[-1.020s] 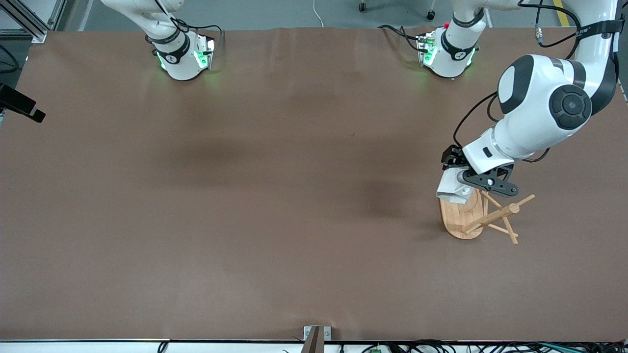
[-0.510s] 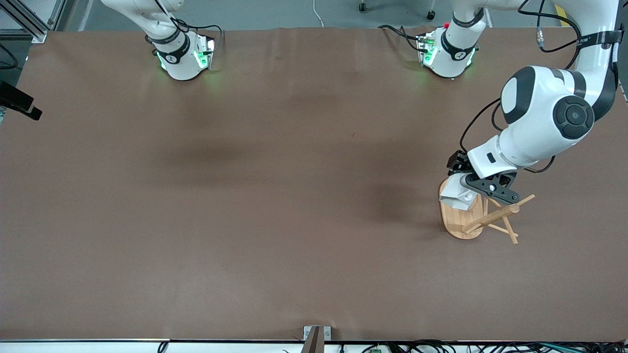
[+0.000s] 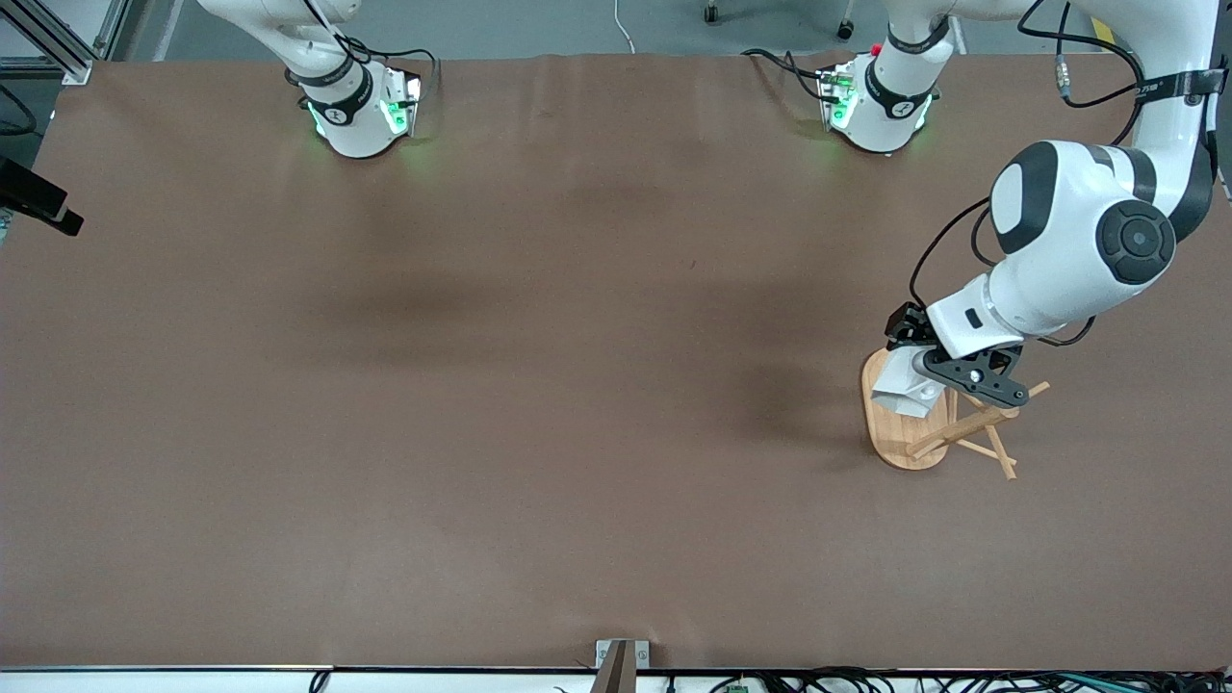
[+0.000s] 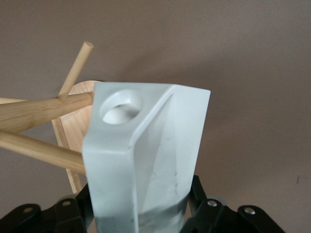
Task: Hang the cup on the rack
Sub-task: 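Lower the cup with the left gripper onto a rack peg, then open the left gripper and lift it away from the cup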
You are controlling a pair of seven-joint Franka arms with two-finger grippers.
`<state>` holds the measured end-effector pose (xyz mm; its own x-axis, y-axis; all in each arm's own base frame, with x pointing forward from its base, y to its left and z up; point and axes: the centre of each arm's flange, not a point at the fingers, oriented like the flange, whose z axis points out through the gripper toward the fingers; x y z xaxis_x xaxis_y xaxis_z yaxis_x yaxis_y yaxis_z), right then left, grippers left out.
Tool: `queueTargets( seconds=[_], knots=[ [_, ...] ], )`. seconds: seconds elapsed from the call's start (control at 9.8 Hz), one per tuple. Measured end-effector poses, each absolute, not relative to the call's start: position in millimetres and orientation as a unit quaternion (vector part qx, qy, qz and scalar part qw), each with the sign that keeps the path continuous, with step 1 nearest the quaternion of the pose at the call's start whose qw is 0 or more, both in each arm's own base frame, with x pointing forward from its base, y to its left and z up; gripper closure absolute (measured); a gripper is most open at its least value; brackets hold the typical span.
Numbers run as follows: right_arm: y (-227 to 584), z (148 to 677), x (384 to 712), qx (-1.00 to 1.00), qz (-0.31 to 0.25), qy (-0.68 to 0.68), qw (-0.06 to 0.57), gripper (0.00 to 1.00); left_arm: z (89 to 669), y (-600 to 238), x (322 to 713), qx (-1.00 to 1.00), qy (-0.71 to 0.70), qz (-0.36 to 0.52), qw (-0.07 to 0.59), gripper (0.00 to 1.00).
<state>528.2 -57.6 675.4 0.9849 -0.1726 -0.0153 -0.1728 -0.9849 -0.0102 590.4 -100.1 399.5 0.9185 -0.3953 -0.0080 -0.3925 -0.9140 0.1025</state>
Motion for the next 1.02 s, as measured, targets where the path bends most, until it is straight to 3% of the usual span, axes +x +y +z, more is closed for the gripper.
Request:
queueTargets(
  seconds=[0.92, 1.02],
  knots=[
    [-61, 675, 528, -0.996, 0.007, 0.090, 0.006, 0.00, 386, -73, 598, 0.984, -0.168, -0.016, 0.059, 0.24],
    [-61, 675, 528, -0.996, 0.007, 0.090, 0.006, 0.00, 385, -73, 598, 0.984, -0.167, -0.015, 0.059, 0.11]
  ],
)
